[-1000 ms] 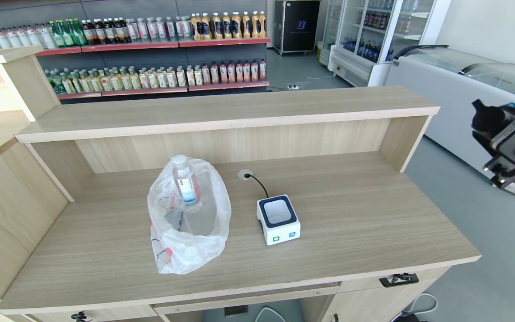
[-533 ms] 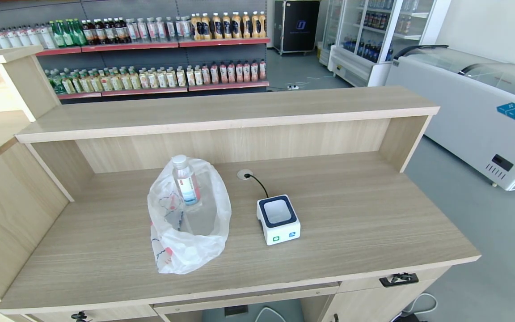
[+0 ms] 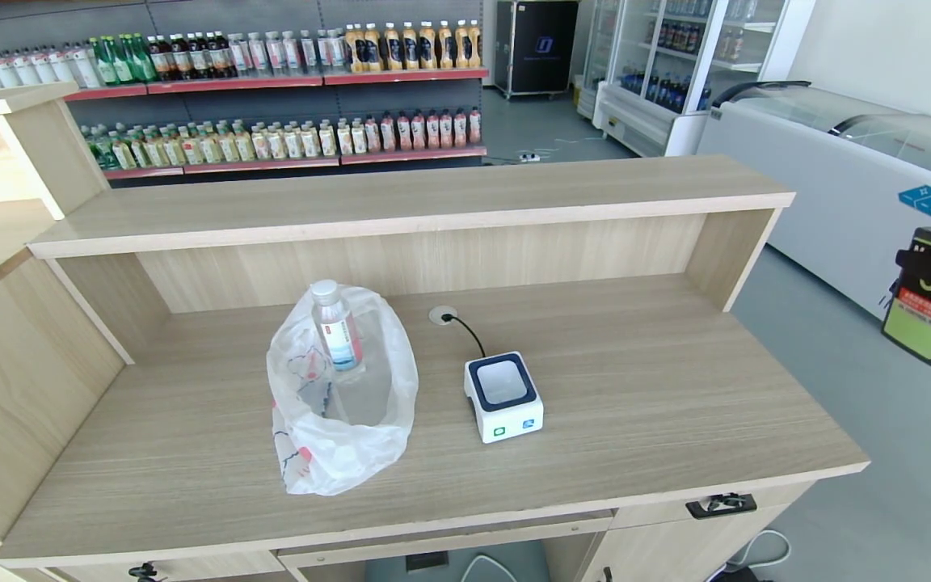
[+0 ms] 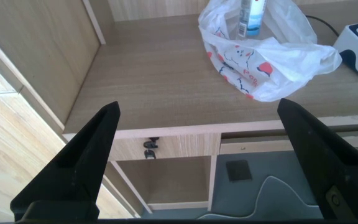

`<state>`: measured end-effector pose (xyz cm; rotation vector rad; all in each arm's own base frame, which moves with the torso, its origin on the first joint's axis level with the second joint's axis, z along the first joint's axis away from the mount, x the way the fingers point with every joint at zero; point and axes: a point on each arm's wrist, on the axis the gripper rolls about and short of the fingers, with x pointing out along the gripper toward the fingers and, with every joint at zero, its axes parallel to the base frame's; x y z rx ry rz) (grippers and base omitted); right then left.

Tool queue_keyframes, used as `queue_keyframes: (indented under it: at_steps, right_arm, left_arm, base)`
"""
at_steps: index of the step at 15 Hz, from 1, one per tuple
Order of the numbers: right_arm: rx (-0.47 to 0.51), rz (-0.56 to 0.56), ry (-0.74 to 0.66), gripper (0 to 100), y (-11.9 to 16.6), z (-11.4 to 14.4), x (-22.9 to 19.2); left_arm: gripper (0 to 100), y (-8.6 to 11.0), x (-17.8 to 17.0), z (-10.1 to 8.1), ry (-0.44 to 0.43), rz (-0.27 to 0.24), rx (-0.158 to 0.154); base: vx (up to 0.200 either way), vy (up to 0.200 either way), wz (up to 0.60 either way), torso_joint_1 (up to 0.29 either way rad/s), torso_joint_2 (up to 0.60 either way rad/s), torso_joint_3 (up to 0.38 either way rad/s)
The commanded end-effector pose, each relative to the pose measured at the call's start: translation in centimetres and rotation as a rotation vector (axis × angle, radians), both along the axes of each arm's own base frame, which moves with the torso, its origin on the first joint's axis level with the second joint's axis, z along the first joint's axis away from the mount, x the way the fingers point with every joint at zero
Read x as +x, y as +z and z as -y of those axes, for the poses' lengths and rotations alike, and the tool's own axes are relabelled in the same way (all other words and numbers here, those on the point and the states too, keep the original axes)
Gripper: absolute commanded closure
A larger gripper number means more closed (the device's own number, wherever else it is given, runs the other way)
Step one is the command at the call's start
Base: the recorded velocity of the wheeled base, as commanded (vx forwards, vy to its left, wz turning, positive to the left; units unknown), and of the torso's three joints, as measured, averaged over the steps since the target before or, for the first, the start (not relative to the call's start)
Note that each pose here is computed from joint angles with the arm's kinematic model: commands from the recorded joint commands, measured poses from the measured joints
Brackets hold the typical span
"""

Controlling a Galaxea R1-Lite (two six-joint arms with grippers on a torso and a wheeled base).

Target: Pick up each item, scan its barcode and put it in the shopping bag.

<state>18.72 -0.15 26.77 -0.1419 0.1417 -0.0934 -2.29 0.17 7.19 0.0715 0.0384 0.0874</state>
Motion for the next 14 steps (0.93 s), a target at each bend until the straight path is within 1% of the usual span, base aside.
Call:
queue_keyframes:
  at_steps: [1,2,4,7,8,10,11,12,14]
  right_arm:
    - [0.038,0.010,0.058,100,0.1,-0.2,-0.1]
    - [0.086,0.014,0.105,100,0.2,-0.5,0.0]
    - [0.102,0.014,0.119,100,0.2,-0.7,0.1]
    - [0.231,0.012,0.162,100,0.5,-1.6,0.6]
    - [0.299,0.009,0.205,100,0.6,-1.9,0.7]
    - [0.467,-0.018,0.317,100,0.7,-2.3,0.6]
    - [0.563,-0.060,0.365,100,0.4,-2.3,0.9]
    - [0.595,-0.090,0.397,100,0.0,-1.9,1.2]
    - [0.622,-0.148,0.473,100,-1.0,-1.1,1.7]
  left_arm:
    - [0,0.0,0.0,0.0,-0.001,0.000,0.000]
    - [0,0.0,0.0,0.0,0.000,0.000,0.000]
    - [0,0.0,0.0,0.0,0.000,0.000,0.000]
    - [0,0.0,0.0,0.0,0.000,0.000,0.000]
    - [0,0.0,0.0,0.0,0.000,0.000,0.000]
    - [0,0.0,0.0,0.0,0.000,0.000,0.000]
    - [0,0.0,0.0,0.0,0.000,0.000,0.000]
    - [0,0.0,0.0,0.0,0.000,0.000,0.000]
    - [0,0.0,0.0,0.0,0.000,0.000,0.000]
  base:
    - [0.000,0.000,0.60,0.007,0.01,0.002]
    - [0.000,0.000,0.60,0.002,0.00,0.007]
    - [0.000,0.000,0.60,0.002,0.00,0.007]
    - [0.000,0.000,0.60,0.005,0.01,-0.001]
    - [0.000,0.000,0.60,-0.012,0.00,0.007]
    - [0.000,0.000,0.00,0.000,0.00,0.000]
    - [0.000,0.000,0.00,0.000,0.00,0.000]
    - [0.000,0.000,0.00,0.000,0.00,0.000]
    - [0.000,0.000,0.00,0.000,0.00,0.000]
